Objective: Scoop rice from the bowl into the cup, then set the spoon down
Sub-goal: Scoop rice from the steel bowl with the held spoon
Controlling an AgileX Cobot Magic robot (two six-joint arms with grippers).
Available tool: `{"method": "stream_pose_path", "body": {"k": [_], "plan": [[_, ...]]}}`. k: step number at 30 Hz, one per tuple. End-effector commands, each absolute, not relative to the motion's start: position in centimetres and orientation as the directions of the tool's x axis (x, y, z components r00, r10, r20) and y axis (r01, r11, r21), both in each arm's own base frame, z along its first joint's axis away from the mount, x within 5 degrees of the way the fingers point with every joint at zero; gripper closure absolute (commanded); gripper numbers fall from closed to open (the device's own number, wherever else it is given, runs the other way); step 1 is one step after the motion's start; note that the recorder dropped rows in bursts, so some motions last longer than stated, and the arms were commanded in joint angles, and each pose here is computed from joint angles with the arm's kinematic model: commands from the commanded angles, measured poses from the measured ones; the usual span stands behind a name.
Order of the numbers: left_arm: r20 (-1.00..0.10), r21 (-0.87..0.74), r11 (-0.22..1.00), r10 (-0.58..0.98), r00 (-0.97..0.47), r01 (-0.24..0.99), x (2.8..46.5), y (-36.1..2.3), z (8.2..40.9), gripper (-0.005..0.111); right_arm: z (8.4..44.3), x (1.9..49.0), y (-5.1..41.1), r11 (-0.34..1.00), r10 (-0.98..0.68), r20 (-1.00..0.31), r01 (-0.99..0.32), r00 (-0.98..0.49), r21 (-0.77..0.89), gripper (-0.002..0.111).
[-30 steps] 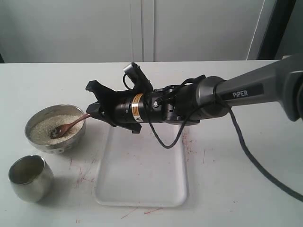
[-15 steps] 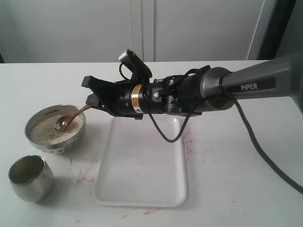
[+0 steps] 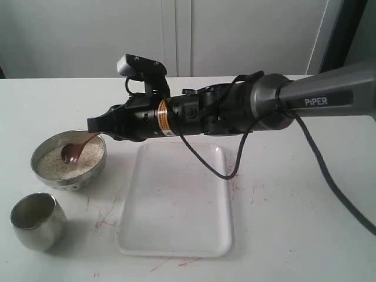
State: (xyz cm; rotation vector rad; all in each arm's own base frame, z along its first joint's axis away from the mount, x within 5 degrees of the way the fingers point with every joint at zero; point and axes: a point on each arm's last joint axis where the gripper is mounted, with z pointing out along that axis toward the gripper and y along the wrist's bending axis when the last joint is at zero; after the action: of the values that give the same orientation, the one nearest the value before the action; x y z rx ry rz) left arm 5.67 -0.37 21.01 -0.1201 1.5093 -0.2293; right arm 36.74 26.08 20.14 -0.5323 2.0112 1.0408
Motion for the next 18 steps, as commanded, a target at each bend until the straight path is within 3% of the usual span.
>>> {"method": "stream_pose_path", "body": {"k": [1, 6, 18], "plan": [[-0.971, -0.231, 0.97, -0.235, 0.047, 0.077, 5.62, -0.38, 21.11, 0.092, 21.5, 36.61, 26.09, 0.557, -0.053, -0.858, -0.729, -0.51, 0.399, 0.108], [-0.971, -0.231, 0.97, -0.235, 0.047, 0.077, 5.62, -0.38, 21.11, 0.092, 21.57, 37.04, 25.52, 0.63, -0.066, -0.86, -0.689, -0.506, 0.358, 0.108], [-0.971, -0.231, 0.97, -0.235, 0.047, 0.077, 5.62, -0.38, 21.11, 0.092, 21.14, 36.61, 26.05, 0.642, -0.108, -0.852, -0.69, -0.512, 0.334, 0.108]]}}
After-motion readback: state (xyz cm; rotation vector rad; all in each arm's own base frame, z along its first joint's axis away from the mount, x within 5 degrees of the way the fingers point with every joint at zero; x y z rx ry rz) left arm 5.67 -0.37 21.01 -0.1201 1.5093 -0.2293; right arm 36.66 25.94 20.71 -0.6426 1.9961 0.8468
